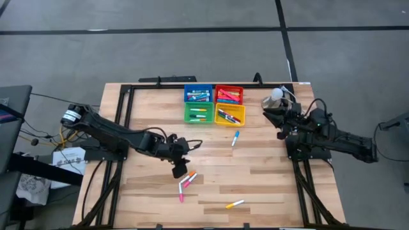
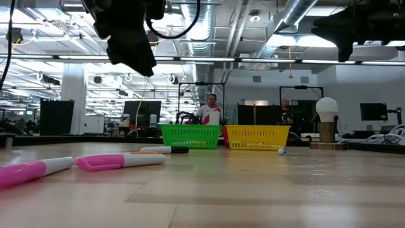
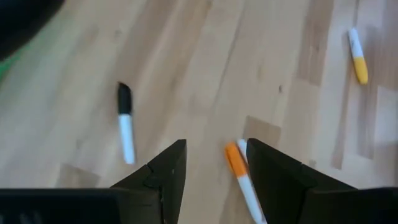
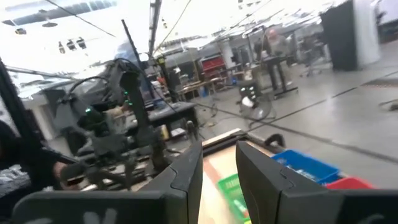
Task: Pick & Place Markers
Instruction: Put the black highlighter in the green bin
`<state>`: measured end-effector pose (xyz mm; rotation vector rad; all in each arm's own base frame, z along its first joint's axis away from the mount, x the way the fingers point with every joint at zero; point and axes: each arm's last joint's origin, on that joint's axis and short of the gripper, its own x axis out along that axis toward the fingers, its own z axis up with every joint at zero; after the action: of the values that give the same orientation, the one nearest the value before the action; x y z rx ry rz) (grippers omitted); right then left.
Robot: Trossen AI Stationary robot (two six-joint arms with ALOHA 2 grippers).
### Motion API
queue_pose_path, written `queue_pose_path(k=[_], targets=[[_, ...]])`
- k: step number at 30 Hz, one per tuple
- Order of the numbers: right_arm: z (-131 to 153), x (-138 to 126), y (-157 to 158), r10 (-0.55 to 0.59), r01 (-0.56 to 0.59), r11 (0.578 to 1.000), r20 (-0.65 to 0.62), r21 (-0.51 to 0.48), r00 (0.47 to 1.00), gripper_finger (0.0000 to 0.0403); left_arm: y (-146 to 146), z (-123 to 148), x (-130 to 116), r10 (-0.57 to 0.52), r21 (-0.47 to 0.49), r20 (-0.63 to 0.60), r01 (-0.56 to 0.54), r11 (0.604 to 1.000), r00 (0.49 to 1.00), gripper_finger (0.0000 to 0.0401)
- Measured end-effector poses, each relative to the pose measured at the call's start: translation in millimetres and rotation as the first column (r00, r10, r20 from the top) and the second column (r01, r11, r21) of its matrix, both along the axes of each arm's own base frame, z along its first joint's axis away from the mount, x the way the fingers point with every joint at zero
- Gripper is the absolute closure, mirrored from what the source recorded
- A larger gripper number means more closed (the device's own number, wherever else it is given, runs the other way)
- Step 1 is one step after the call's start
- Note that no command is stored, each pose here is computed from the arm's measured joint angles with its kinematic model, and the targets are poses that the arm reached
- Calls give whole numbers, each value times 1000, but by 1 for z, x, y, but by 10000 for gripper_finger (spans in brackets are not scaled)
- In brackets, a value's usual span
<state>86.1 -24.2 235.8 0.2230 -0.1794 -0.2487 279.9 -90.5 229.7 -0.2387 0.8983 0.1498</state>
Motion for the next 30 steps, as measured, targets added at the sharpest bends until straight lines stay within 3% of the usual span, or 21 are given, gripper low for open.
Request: queue_pose_path(k=[6,18,30], targets=[[3,-7,-2,-149,150,988,38,-25,988,316,-3,-27,11,7,-59,-106,-14,998,994,234],[0,-8,-2,-138,138,990,21,5,990,316,52,-52,51,120,-8,-170,-123,992,978,234],[-4,-7,-2,-134,135,990,-22,33,991,316,75,-63,55,109,-5,-215,-112,994,970,234]])
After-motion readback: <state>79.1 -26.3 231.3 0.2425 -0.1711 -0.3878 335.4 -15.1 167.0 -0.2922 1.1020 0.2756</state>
